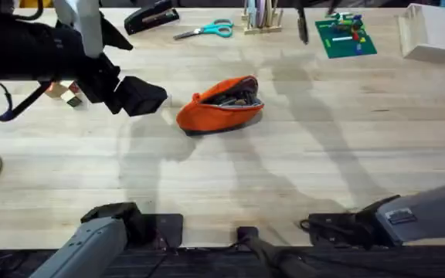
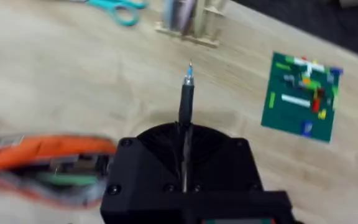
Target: Unzip the bag, pick up the pens from the table one at a time and place them inside, then zip the bag closed.
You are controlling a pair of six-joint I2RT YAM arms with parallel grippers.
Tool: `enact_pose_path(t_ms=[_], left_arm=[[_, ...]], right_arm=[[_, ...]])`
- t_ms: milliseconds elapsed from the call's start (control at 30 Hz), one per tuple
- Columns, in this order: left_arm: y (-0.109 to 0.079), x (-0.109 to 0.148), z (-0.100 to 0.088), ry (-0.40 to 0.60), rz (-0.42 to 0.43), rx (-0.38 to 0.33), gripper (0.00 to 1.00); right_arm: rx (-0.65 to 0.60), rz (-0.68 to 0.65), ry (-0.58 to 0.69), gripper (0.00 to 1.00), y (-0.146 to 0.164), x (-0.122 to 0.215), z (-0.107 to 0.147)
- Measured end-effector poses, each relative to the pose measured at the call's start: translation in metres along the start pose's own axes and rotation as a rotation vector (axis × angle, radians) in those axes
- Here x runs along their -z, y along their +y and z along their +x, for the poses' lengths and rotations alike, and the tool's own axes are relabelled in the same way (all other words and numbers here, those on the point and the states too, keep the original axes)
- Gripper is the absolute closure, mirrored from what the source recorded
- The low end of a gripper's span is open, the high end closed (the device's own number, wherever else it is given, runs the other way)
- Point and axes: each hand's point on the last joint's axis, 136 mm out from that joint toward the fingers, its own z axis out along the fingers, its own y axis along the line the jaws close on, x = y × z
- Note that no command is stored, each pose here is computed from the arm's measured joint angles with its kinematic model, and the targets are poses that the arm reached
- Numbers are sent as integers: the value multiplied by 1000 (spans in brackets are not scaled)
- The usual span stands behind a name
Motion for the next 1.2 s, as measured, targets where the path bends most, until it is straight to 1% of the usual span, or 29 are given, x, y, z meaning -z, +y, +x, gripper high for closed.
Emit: enact_pose_path(t_ms=[133, 267, 300, 400, 433, 567, 600, 700, 733, 867, 1067, 1100, 1133, 1200], left_arm=[[0, 0, 0, 0, 0, 0, 7], [0, 0, 0, 0, 0, 0, 7], [0, 0, 0, 0, 0, 0, 7], [0, 0, 0, 0, 0, 0, 7], [0, 0, 0, 0, 0, 0, 7], [0, 0, 0, 0, 0, 0, 7], [0, 0, 0, 0, 0, 0, 7], [0, 0, 0, 0, 0, 0, 7], [0, 0, 0, 0, 0, 0, 7], [0, 0, 0, 0, 0, 0, 7], [-1, 0, 1, 2, 3, 2, 7], [-1, 0, 1, 2, 3, 2, 7], [-1, 0, 1, 2, 3, 2, 7], [-1, 0, 1, 2, 3, 2, 7]], right_arm=[[170, -113, -42, 967, 9, 44, 0], [290, -206, -102, 967, 16, 87, 3], [357, -248, -147, 967, 17, 116, 7], [395, -266, -186, 967, 16, 137, 10], [421, -276, -213, 967, 14, 155, 20], [466, -281, -205, 967, 14, 157, 40], [542, -308, -180, 967, 18, 150, 64], [642, -357, -165, 967, 28, 145, 89], [783, -446, -201, 967, 55, 151, 126], [871, -503, -221, 967, 73, 153, 151], [1019, -562, -213, 967, 92, 142, 184], [1032, -565, -216, 967, 94, 139, 186], [1055, -553, -250, 968, 100, 131, 178], [1073, -554, -250, 968, 104, 124, 175]])
